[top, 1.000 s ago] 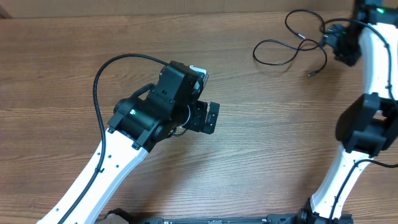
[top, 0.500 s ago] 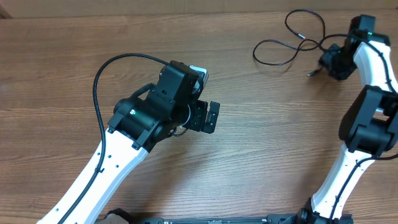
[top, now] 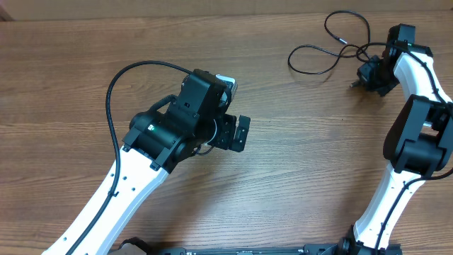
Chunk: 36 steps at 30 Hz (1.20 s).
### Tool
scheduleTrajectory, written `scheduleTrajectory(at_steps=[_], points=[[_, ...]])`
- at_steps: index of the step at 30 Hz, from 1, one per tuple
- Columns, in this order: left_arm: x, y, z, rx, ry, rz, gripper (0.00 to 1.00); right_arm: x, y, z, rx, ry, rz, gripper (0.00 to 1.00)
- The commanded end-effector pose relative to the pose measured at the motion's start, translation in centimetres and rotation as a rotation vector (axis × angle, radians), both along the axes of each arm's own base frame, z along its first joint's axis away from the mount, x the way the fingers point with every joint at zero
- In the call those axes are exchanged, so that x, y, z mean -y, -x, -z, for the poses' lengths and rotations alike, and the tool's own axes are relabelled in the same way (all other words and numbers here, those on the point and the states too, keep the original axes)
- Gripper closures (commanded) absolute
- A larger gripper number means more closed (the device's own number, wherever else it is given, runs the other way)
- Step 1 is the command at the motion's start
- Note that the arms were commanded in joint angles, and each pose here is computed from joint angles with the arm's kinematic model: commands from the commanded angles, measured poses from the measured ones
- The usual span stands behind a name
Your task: Untangle cables
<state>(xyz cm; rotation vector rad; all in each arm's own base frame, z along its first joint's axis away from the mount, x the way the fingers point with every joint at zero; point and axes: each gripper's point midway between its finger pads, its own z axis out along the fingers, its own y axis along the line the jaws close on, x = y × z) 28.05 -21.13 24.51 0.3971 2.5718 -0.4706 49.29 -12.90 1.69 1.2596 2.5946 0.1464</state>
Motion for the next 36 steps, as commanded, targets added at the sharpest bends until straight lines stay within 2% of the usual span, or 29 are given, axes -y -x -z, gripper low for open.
scheduleTrajectory(at_steps=[1, 11, 16, 24, 29, 30, 31, 34, 36], points=[[0.2, -0.1, 0.0, -0.004, 0.008, 0.003, 0.00, 0.6, 0.3, 0.7, -0.011, 0.014, 0.064, 0.94], [0.2, -0.1, 0.0, -0.003, 0.008, 0.002, 0.00, -0.3, 0.8, 3.0, -0.009, -0.017, 0.111, 0.92], [0.2, -0.2, 0.0, -0.002, 0.009, 0.002, 0.01, -1.9, -0.5, 3.3, 0.059, -0.086, 0.069, 0.91], [0.1, 0.0, 0.1, -0.008, 0.006, 0.003, 0.01, -5.6, -4.9, 1.8, 0.219, -0.079, -0.026, 0.91], [0.1, 0.0, 0.1, -0.009, 0.005, 0.003, 0.00, -8.1, -6.5, 0.2, 0.293, -0.158, -0.121, 0.95], [0.1, 0.0, 0.1, -0.012, 0.003, 0.003, 0.00, -7.8, -6.8, -0.6, 0.303, -0.149, -0.144, 0.93], [0.0, 0.1, 0.2, -0.016, 0.000, 0.003, 0.01, -7.3, -7.0, -1.4, 0.310, -0.138, -0.156, 0.82], [-0.2, 0.4, 0.4, -0.028, -0.007, 0.003, 0.01, -5.4, -7.2, -4.8, 0.324, -0.123, -0.142, 0.61], [-0.2, 0.6, 0.5, -0.040, -0.007, 0.008, 0.00, -4.0, -7.1, -7.5, 0.329, -0.115, -0.126, 0.57]])
